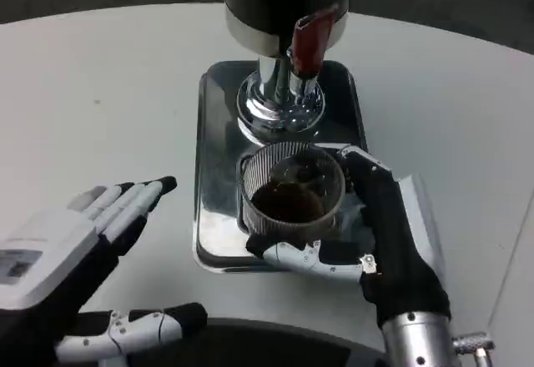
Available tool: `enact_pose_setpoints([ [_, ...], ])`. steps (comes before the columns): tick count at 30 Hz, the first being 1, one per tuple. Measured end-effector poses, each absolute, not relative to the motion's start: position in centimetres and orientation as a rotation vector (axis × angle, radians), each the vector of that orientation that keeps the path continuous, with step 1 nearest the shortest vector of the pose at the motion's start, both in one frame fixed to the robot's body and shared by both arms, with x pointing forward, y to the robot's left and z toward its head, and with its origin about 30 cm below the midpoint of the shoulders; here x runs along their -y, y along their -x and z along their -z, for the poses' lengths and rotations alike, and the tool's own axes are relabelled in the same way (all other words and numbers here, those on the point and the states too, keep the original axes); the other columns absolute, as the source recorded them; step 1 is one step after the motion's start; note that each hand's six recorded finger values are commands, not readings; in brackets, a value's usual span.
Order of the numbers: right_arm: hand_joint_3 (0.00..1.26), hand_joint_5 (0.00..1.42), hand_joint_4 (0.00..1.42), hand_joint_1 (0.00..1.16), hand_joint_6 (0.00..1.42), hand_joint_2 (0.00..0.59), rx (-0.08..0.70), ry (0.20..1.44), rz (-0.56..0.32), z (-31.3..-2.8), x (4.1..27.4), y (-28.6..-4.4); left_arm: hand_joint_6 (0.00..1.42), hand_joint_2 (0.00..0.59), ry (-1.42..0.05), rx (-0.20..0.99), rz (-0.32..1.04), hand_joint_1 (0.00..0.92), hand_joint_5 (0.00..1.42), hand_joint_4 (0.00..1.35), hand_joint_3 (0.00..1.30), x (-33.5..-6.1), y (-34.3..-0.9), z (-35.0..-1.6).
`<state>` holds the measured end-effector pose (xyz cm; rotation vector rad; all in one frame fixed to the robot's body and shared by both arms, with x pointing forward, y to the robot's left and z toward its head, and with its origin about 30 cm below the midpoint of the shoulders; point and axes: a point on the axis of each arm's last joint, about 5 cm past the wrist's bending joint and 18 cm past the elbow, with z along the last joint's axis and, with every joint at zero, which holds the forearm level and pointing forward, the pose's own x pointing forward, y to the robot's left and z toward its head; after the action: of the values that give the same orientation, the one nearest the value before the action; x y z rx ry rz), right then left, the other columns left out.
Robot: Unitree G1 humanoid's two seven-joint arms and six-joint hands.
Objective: Grasp the cup under the faucet to collect the drink, then remove the cup.
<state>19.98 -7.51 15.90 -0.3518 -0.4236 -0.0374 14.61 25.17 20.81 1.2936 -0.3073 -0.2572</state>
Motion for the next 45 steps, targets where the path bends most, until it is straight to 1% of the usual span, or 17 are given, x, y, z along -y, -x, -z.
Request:
enact_pose_setpoints([
  [4, 0.73, 0.94, 0.87, 1.15, 1.35, 0.155, 0.412, 0.350, 0.009, -15.9, 8.0, -18.7, 0.00, 0.051, -1.327, 0.301, 0.232, 0.000, 0.00, 0.00, 0.00, -24.8, -14.2, -20.3],
  [6, 0.73, 0.94, 0.88, 1.15, 1.35, 0.158, 0.408, 0.351, -0.009, -16.1, 8.3, -18.1, 0.00, 0.048, -1.321, 0.317, 0.210, 0.000, 0.00, 0.00, 0.00, -24.6, -13.9, -20.2],
  [12, 0.73, 0.95, 0.89, 1.14, 1.37, 0.159, 0.439, 0.350, -0.076, -17.3, 9.0, -16.4, 0.00, 0.045, -1.318, 0.385, 0.157, 0.000, 0.00, 0.00, 0.00, -24.1, -12.8, -19.6],
  [16, 0.73, 0.95, 0.89, 1.14, 1.37, 0.159, 0.450, 0.364, -0.120, -17.9, 9.5, -15.6, 0.00, 0.044, -1.342, 0.367, 0.163, 0.000, 0.00, 0.00, 0.00, -23.9, -12.1, -19.2],
  [21, 0.73, 0.95, 0.89, 1.13, 1.37, 0.159, 0.437, 0.372, -0.131, -18.2, 10.1, -15.0, 0.00, 0.041, -1.368, 0.326, 0.178, 0.000, 0.00, 0.00, 0.00, -23.9, -11.6, -18.7],
  [24, 0.73, 0.95, 0.89, 1.13, 1.37, 0.159, 0.430, 0.375, -0.135, -18.4, 10.5, -14.6, 0.00, 0.029, -1.372, 0.317, 0.189, 0.000, 0.00, 0.00, 0.00, -23.9, -11.4, -18.5],
  [26, 0.73, 0.95, 0.89, 1.13, 1.37, 0.159, 0.432, 0.374, -0.145, -18.6, 10.7, -14.4, 0.00, 0.027, -1.368, 0.333, 0.188, 0.000, 0.00, 0.00, 0.00, -23.9, -11.3, -18.4],
  [31, 0.73, 0.95, 0.89, 1.13, 1.37, 0.159, 0.464, 0.373, -0.164, -19.6, 11.2, -13.3, 0.00, 0.017, -1.360, 0.367, 0.189, 0.000, 0.00, 0.00, 0.00, -23.7, -11.1, -18.3],
  [33, 0.73, 0.95, 0.89, 1.13, 1.37, 0.159, 0.451, 0.379, -0.184, -19.5, 11.2, -13.1, 0.00, 0.005, -1.357, 0.369, 0.193, 0.000, 0.00, 0.00, 0.00, -23.6, -11.1, -18.2],
  [37, 0.73, 0.95, 0.89, 1.13, 1.37, 0.159, 0.406, 0.383, -0.221, -19.0, 11.5, -12.8, 0.00, 0.000, -1.355, 0.379, 0.199, 0.000, 0.00, 0.00, 0.00, -23.4, -11.2, -18.2],
  [42, 0.73, 0.96, 0.89, 1.13, 1.36, 0.159, 0.409, 0.376, -0.214, -19.1, 11.7, -12.7, 0.00, 0.000, -1.351, 0.400, 0.208, 0.000, 0.00, 0.00, 0.00, -23.1, -11.4, -18.3],
  [45, 0.73, 0.96, 0.89, 1.13, 1.36, 0.159, 0.414, 0.355, -0.217, -19.2, 11.8, -12.5, 0.00, 0.000, -1.377, 0.408, 0.196, 0.000, 0.00, 0.00, 0.00, -22.9, -11.9, -18.4],
])
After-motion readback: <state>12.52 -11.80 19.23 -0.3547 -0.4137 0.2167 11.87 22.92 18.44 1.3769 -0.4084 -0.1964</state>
